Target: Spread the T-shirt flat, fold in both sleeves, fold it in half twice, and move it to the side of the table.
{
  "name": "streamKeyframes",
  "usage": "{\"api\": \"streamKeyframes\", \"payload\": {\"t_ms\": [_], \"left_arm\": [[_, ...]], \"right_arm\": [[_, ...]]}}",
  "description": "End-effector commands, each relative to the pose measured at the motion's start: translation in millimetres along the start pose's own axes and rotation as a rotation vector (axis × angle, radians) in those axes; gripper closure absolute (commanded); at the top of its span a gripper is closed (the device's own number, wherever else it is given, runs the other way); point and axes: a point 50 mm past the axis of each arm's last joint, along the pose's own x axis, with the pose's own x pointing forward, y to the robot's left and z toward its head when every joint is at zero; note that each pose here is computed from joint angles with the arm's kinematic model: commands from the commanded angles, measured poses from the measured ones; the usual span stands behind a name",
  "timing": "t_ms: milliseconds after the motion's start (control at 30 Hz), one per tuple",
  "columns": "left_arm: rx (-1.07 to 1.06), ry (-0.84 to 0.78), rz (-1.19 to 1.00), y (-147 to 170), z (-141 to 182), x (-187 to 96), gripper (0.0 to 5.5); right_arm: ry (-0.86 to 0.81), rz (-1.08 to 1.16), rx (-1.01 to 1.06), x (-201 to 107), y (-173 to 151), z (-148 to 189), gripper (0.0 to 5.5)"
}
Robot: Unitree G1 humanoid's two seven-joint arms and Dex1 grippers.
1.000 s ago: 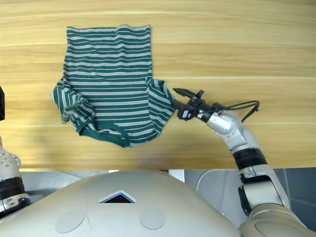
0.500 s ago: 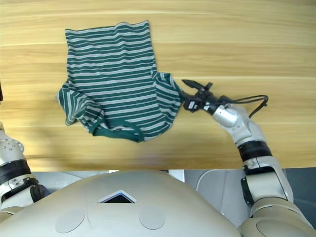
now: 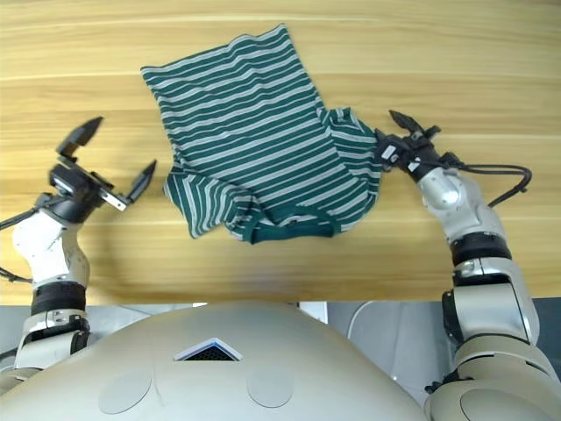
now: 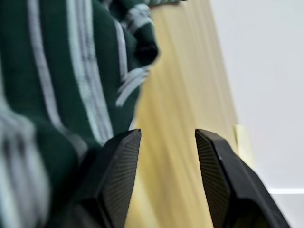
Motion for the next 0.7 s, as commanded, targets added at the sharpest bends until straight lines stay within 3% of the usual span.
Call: {"api": "streamKeyframes", "payload": {"t_ms": [33, 100, 267, 700], "left_arm": [[-0.021, -0.113, -0.016, 3.6, 17.5, 2.1, 0.11], [-0.091, -0.206, -0.026, -1.6, 27.3, 4.0, 0.11], [-0.124, -0.192, -0.146, -21.1, 28.0, 8.6, 0.11], [0.102, 0.168, -0.418, -34.0, -7.5, 14.2, 0.11]], "right_arm": [[-0.150, -0.145, 0.092, 7.2, -17.4, 24.5, 3.37], [-0.176, -0.181, 0.111, 7.2, -22.0, 30.0, 3.37], [-0.168, -0.264, 0.142, 7.3, -39.2, 31.2, 3.37], [-0.199, -0.268, 0.123, 18.9, -45.8, 46.0, 3.37]]}}
